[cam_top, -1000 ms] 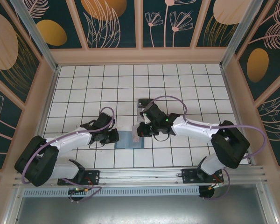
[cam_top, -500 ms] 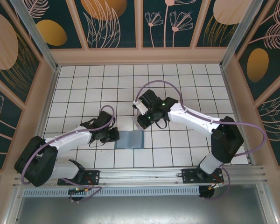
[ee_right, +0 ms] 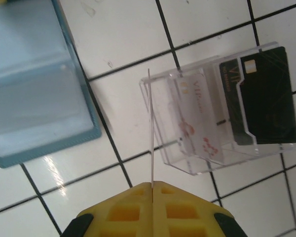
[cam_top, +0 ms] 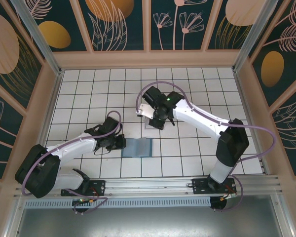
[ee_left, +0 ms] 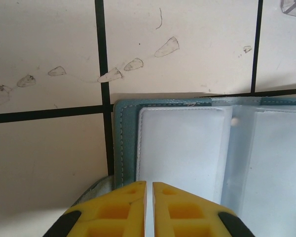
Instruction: Take the credit cards out of the card holder
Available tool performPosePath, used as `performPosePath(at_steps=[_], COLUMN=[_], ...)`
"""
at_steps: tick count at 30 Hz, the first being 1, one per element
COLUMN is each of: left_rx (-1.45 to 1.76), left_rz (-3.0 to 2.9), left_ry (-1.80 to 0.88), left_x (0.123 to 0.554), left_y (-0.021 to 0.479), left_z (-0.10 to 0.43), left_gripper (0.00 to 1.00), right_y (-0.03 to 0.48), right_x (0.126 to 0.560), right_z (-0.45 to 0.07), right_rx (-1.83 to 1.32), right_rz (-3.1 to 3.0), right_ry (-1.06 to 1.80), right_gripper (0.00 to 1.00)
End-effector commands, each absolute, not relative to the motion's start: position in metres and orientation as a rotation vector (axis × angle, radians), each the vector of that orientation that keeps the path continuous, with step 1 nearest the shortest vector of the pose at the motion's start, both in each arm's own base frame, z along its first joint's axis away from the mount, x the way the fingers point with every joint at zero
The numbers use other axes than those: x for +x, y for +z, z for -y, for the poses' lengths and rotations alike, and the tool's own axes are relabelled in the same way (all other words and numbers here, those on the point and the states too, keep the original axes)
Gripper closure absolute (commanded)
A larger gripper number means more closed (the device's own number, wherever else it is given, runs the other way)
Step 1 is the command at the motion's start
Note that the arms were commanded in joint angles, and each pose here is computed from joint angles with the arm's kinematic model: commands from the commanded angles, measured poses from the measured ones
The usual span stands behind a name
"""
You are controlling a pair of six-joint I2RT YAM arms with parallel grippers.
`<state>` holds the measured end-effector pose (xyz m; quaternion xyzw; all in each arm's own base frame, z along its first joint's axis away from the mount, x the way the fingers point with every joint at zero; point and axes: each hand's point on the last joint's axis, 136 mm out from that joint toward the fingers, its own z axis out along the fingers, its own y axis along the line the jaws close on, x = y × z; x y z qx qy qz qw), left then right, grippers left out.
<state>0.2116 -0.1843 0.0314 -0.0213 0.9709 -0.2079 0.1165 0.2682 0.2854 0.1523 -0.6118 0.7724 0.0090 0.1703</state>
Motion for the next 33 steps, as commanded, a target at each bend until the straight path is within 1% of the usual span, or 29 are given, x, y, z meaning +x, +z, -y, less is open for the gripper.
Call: performPosePath(at_steps=[1, 11, 18, 33], left_rx=[-0.042, -0.041, -0.036, -0.034], left_rz=[-2.832, -2.831, -2.813, -2.804], left_ry=[-0.595, -0.593, -0.610, -0.602], left_x=[0.215, 0.217, 0.220, 0.222], left_y=[0.038, 0.038, 0.041, 0.045], left_z=[0.184, 0.185, 0.187, 0.187], left_gripper=[0.87, 0.86, 0.87, 0.86], right_y=[0.151, 0.142, 0.136, 0.140], right_x=[0.276, 0.303, 0.314, 0.335], right_z=[-0.267, -0.266, -0.272, -0.277], right_rx=[-1.904, -2.021, -2.047, -2.058], right_rz=[-2.143, -2.106, -2.090, -2.046], right_ry=[-0.119, -0.202, -0.210, -0.241], right_gripper=[1.00, 1.00, 1.00, 1.00])
